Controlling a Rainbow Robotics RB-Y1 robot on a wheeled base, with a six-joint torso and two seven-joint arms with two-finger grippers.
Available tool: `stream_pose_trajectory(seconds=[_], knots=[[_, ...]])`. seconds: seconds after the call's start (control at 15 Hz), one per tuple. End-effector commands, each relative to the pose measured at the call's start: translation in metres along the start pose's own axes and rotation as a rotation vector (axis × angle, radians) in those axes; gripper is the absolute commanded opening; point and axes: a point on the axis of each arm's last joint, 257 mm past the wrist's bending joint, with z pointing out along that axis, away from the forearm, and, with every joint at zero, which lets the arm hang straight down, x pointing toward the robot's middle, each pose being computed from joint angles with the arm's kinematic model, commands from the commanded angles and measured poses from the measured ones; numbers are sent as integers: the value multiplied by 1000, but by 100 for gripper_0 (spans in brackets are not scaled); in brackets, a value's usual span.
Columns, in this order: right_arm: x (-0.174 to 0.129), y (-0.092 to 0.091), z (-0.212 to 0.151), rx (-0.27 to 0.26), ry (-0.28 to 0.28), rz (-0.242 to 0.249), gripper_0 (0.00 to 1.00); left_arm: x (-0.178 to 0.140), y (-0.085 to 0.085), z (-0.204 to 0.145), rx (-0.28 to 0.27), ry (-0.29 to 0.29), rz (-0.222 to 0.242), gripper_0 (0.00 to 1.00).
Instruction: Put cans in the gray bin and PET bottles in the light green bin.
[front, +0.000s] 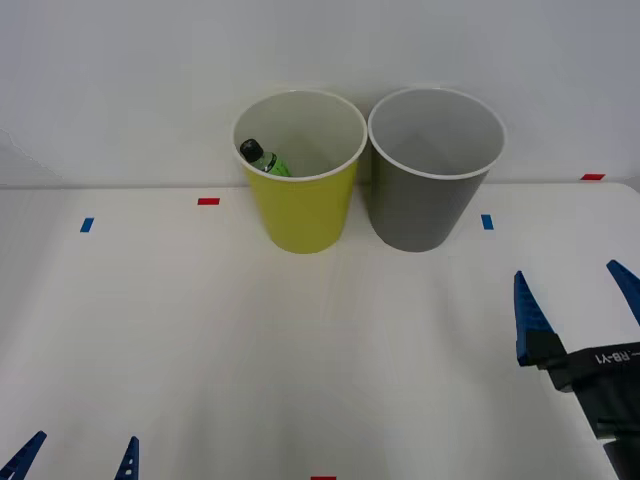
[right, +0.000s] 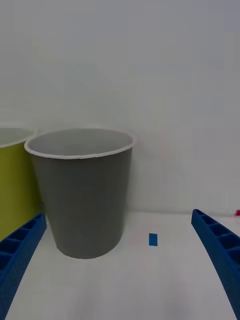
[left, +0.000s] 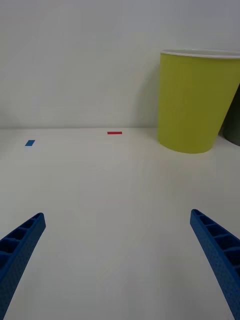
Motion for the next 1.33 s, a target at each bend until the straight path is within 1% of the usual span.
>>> stream_pose_trajectory(seconds=[0.07,0.13,0.2,0.33,0.47,0.53,0.73,0.87,1.0,1.33], knots=[[28,-11,-29,10,26,33,100,0,0,0,0,0,0,100],[32,-12,-35,10,28,56,100,0,0,0,0,0,0,100],[42,-12,-48,12,43,86,100,0,0,0,0,0,0,100],[56,-15,-67,14,58,90,100,0,0,0,0,0,0,100],[77,-13,-94,16,100,106,100,0,0,0,0,0,0,100],[86,-10,-104,13,125,122,100,0,0,0,0,0,0,100],[98,-1,-126,11,175,164,100,0,0,0,0,0,0,100],[97,2,-130,9,178,186,100,0,0,0,0,0,0,100],[97,2,-132,10,178,192,100,0,0,0,0,0,0,100],[96,1,-133,11,179,189,100,0,0,0,0,0,0,100]])
